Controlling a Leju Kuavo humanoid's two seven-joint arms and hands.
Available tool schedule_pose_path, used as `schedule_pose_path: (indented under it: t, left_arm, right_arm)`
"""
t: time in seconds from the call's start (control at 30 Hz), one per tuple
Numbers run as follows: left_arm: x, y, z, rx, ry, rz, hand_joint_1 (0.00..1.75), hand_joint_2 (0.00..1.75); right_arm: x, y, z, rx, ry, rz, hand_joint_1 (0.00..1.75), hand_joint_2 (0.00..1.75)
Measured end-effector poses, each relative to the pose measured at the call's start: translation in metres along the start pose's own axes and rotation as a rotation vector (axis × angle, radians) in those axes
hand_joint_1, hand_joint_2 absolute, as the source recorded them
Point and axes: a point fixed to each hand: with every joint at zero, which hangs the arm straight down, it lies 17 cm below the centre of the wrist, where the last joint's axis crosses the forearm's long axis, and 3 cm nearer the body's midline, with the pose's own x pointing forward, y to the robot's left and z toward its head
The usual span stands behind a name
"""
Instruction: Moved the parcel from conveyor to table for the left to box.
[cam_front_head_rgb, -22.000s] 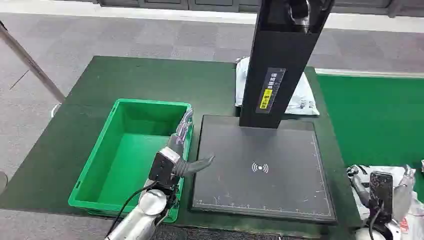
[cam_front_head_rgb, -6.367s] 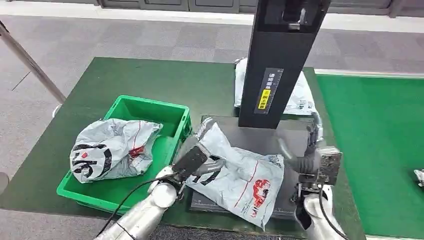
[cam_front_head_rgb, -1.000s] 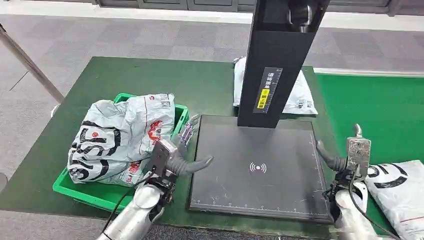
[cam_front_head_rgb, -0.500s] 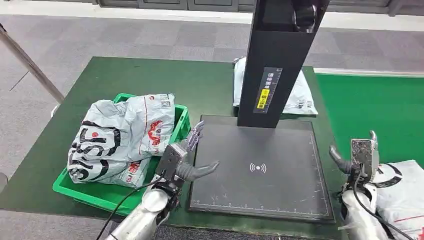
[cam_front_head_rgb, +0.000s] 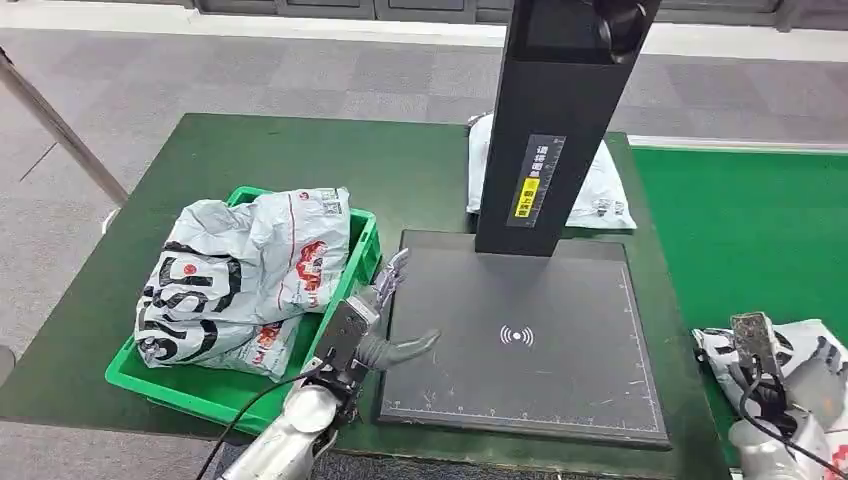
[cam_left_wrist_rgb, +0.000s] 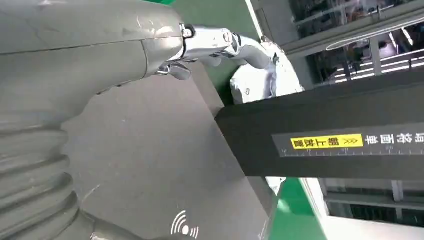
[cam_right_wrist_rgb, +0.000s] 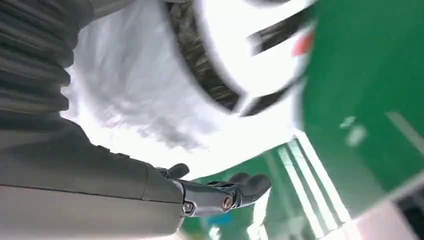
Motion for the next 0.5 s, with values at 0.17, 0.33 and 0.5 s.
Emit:
schedule_pose_path:
  t: [0.17, 0.33, 0.5]
  left_arm:
    - [0.001, 0.006, 0.001, 0.013, 0.000, -0.003, 0.00, 1.75]
    - [0.001, 0.005, 0.001, -0.001, 0.000, -0.002, 0.00, 1.75]
    - [0.001, 0.004, 0.001, -0.008, 0.002, 0.000, 0.00, 1.75]
  right_arm:
    - [-0.043, 0.005, 0.001, 0.051, 0.101, 0.170, 0.00, 1.75]
    - [-0.080, 0.015, 0.007, 0.159, 0.209, 0.312, 0.00, 1.75]
    - [-0.101, 0.014, 0.009, 0.221, 0.274, 0.361, 0.00, 1.75]
